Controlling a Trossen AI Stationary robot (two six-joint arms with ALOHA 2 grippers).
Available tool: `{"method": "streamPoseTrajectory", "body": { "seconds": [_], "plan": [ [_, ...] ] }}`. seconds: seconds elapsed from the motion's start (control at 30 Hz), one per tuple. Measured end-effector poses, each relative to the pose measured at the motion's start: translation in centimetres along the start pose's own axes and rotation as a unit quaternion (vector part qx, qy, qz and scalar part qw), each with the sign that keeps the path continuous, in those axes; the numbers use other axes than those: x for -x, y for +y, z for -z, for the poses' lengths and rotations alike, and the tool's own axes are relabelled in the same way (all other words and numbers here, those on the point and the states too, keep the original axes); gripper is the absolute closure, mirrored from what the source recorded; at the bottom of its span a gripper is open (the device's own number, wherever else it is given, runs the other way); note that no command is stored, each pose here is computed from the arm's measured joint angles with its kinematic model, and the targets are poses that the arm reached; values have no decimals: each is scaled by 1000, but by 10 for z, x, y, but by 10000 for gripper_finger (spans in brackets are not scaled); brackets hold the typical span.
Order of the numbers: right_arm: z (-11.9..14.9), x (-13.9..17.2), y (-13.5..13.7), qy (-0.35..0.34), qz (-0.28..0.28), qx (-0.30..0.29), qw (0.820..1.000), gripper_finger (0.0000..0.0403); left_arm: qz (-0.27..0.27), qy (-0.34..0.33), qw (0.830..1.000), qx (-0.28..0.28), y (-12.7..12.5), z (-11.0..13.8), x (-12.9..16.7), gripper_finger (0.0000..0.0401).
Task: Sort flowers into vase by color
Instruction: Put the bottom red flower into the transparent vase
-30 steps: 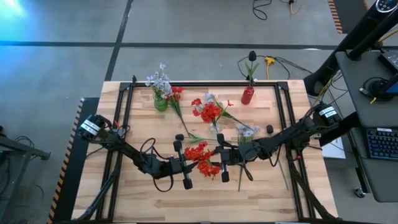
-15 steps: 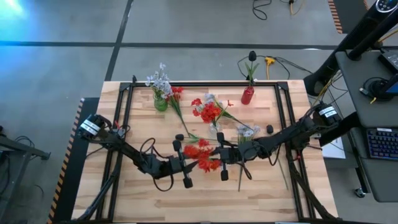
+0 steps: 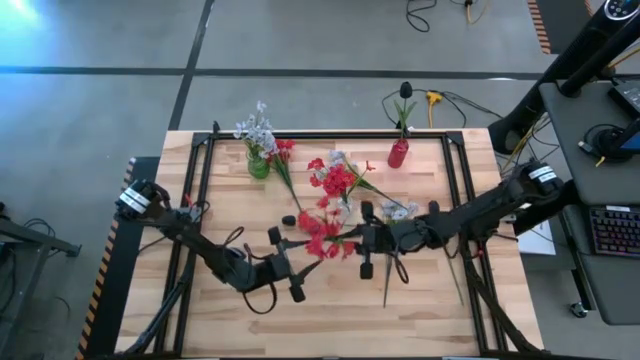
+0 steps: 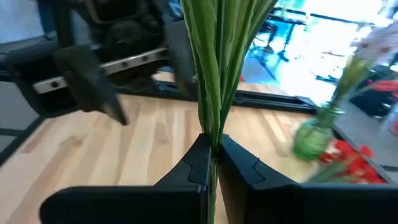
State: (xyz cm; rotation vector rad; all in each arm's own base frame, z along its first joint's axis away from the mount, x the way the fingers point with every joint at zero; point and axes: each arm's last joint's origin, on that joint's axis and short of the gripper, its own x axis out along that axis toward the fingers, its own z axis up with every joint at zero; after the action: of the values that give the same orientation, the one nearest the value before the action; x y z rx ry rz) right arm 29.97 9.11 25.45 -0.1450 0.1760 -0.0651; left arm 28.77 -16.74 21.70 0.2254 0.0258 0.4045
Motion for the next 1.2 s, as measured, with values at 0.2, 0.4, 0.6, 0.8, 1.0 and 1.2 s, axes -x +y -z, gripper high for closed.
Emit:
{"method": "streamPoseTrajectory", "body": {
  "seconds": [0.2,0.4,0.6,0.8,1.0,1.2],
  "plan": [
    [-13,19,-18,-16,23,-4,1000,390,73,61,995,13,5,5,7,180],
    [-13,29,-36,-24,47,-13,999,390,185,74,980,31,7,6,0,206],
    [-11,29,-39,-26,51,-17,998,390,183,78,980,-2,11,13,-9,232],
    [-15,29,-41,-46,57,-15,997,390,187,59,979,-51,21,10,-5,261],
    [-18,25,-54,-68,83,-23,994,390,180,42,982,-27,47,24,16,294],
    [-19,25,-60,-74,90,-59,991,390,169,-16,985,-17,76,27,37,322]
  ]
}}
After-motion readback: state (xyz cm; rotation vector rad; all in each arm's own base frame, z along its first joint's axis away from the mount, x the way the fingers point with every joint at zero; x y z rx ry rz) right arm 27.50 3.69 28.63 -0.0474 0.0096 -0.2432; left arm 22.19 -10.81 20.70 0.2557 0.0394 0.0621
